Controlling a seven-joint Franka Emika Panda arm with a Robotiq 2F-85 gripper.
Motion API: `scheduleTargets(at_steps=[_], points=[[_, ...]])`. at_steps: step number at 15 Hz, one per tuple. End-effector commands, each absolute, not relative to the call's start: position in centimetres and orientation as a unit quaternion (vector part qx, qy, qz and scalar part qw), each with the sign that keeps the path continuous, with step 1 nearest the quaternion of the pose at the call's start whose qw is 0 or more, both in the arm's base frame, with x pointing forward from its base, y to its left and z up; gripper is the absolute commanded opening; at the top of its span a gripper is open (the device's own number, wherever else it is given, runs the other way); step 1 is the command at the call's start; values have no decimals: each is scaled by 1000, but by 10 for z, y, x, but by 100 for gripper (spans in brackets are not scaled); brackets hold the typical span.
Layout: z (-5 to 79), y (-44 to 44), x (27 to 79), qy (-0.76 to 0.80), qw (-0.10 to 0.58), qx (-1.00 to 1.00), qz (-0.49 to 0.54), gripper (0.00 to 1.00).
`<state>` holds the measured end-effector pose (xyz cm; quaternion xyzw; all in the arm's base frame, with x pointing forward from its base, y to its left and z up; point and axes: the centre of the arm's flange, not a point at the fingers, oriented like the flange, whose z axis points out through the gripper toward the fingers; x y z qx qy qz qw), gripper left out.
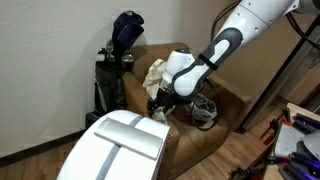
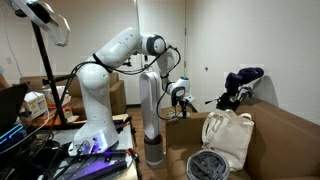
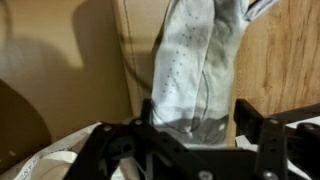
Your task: Move the white object from one arm of the couch to the other,put the remote on the left arm of the couch and then move the helmet to the corner
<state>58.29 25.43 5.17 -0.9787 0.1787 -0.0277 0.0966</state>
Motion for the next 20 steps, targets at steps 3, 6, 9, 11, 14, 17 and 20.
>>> scheduleTargets(at_steps=[3, 6, 9, 11, 14, 17, 20], points=[[43, 261, 584, 197, 109, -973, -50, 41], [48, 259, 584, 198, 110, -972, -59, 22], [63, 258, 585, 188, 120, -973, -68, 7], [76, 255, 584, 181, 125, -973, -71, 4], [100, 246, 581, 170, 110, -977, -74, 7], [140, 215, 571, 163, 85, -981, -64, 7], [179, 177, 559, 155, 64, -984, -63, 7]])
